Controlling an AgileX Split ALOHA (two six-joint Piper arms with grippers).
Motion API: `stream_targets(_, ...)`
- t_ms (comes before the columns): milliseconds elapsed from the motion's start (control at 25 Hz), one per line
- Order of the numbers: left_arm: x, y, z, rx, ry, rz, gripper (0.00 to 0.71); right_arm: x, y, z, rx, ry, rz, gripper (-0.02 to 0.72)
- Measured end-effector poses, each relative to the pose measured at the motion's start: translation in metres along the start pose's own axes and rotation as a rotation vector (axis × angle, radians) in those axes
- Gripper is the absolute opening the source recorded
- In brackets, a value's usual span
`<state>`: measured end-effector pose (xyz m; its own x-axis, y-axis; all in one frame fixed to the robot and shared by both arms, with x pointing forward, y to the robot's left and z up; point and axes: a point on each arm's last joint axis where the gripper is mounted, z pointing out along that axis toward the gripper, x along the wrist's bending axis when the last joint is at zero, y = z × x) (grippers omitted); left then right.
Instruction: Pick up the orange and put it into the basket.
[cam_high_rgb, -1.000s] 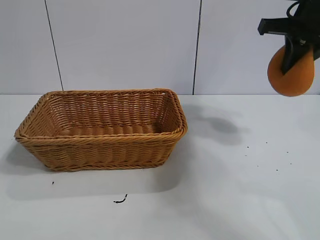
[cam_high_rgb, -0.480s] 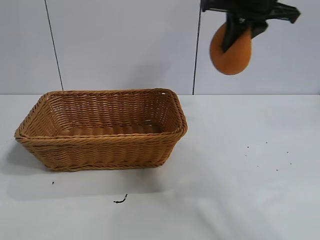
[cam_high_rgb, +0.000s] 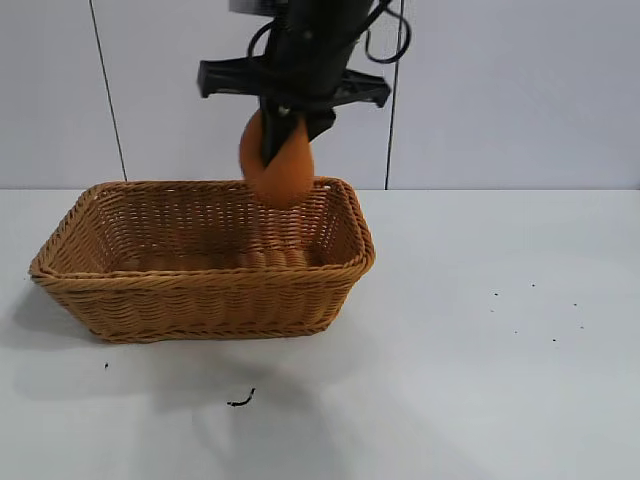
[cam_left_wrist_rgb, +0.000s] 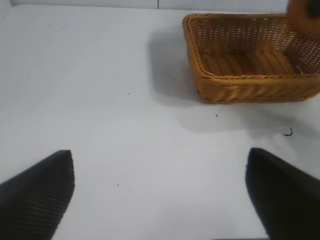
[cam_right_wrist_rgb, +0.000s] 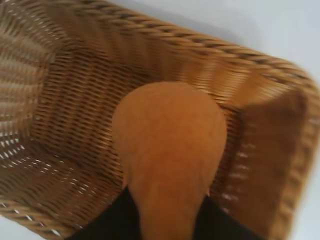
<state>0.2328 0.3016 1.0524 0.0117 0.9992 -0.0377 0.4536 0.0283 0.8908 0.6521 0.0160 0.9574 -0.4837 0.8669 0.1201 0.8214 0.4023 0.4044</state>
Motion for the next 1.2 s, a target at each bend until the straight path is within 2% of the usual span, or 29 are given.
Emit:
stream_targets(160,0.000,0.000,0.000,0.000,0.000,0.000,0.666,-0.001,-0.003,0.012,0.017,0.000,0.003,0.070)
stream_targets(200,0.000,0.000,0.000,0.000,0.000,0.000,0.666,-0.001,-0.003,0.012,0.017,0.000,0.003,0.097)
stream_targets(240,0.000,0.000,0.000,0.000,0.000,0.000,0.666,0.000,-0.003,0.012,0.016,0.001,0.003,0.159)
stream_targets(400,0.000,0.000,0.000,0.000,0.000,0.000,0.666,0.000,-0.001,0.008,0.009,0.003,-0.001,0.565)
stream_targets(480,0.000,0.000,0.000,0.000,0.000,0.000,0.666,0.001,0.002,0.000,0.010,0.000,-0.006,0.645)
stream_targets(640,0.000,0.000,0.000,0.000,0.000,0.000,0.666,0.000,0.016,-0.031,0.002,-0.015,-0.015,0.686)
stream_targets(800,0.000,0.000,0.000,0.000,0.000,0.000,0.666,-0.028,0.030,-0.062,-0.021,-0.046,0.030,0.694)
stream_targets(1200,0.000,0.000,0.000,0.000,0.000,0.000,0.666,-0.167,0.031,-0.088,-0.057,-0.191,0.257,0.694)
